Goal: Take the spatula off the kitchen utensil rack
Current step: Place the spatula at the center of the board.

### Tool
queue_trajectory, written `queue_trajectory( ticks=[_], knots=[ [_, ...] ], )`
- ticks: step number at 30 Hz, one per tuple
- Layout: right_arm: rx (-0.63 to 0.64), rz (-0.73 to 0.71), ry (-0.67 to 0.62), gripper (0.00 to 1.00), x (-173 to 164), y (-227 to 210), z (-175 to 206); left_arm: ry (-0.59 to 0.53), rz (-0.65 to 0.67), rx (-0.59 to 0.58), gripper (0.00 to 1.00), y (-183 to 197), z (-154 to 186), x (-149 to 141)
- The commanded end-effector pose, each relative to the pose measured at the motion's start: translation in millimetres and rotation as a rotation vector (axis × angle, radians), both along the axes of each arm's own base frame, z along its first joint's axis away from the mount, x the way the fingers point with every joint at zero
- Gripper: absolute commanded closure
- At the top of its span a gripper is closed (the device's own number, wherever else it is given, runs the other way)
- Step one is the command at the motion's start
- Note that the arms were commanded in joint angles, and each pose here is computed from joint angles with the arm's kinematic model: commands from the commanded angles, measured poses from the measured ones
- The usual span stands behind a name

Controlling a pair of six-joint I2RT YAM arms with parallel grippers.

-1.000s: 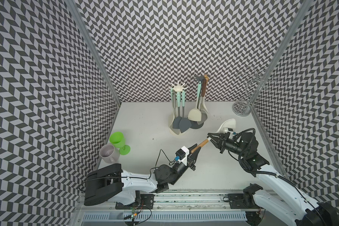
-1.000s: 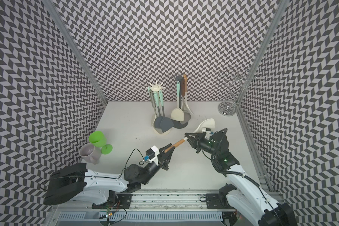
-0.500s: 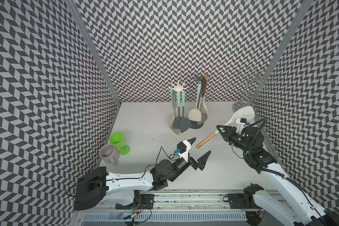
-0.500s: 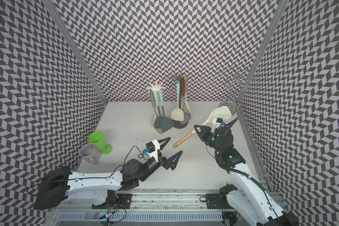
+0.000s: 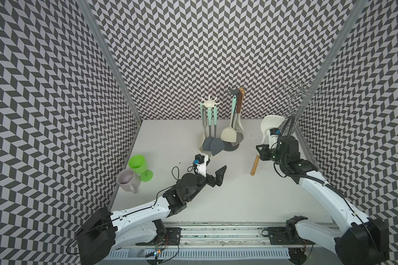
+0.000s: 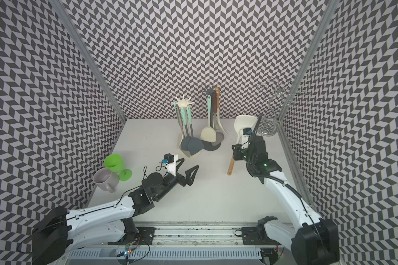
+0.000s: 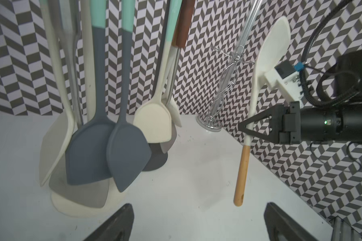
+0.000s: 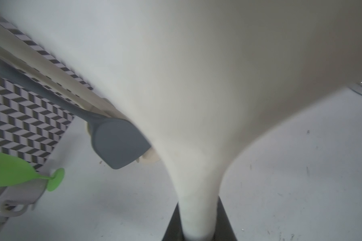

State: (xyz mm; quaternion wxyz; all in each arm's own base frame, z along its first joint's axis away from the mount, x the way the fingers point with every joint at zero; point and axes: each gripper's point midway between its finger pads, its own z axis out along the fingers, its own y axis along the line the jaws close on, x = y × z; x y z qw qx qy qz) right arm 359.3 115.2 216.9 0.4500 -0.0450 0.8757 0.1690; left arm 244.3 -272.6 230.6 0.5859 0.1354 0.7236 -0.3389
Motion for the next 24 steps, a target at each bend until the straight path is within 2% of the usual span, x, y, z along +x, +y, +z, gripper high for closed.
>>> queue_trajectory(
  ticks=[1, 6, 11, 15, 20, 24],
  knots=[
    [-0.235, -0.038, -0.002, 1.0, 21, -30, -2, 0.013, -0.016, -0.029, 0.01, 5, 1, -5],
    [-0.434, -0.162, 0.223, 1.0, 41, -104, -28, 0.006, 0.029, -0.039, 0.01, 18, -1, -1],
    [-0.404, -0.274, 0.379, 1.0, 42, -170, -72, 0.032, 0.016, -0.077, 0.01, 20, -1, -1],
    [-0.508, -0.311, 0.554, 1.0, 28, -204, -115, 0.025, 0.019, -0.093, 0.01, 24, 0, -3],
    [-0.631, -0.335, 0.684, 1.0, 10, -235, -139, 0.025, 0.021, -0.096, 0.01, 25, -1, -3],
    [-0.693, -0.311, 0.769, 1.0, -4, -244, -161, 0.024, 0.026, -0.099, 0.01, 27, -1, -3]
  ],
)
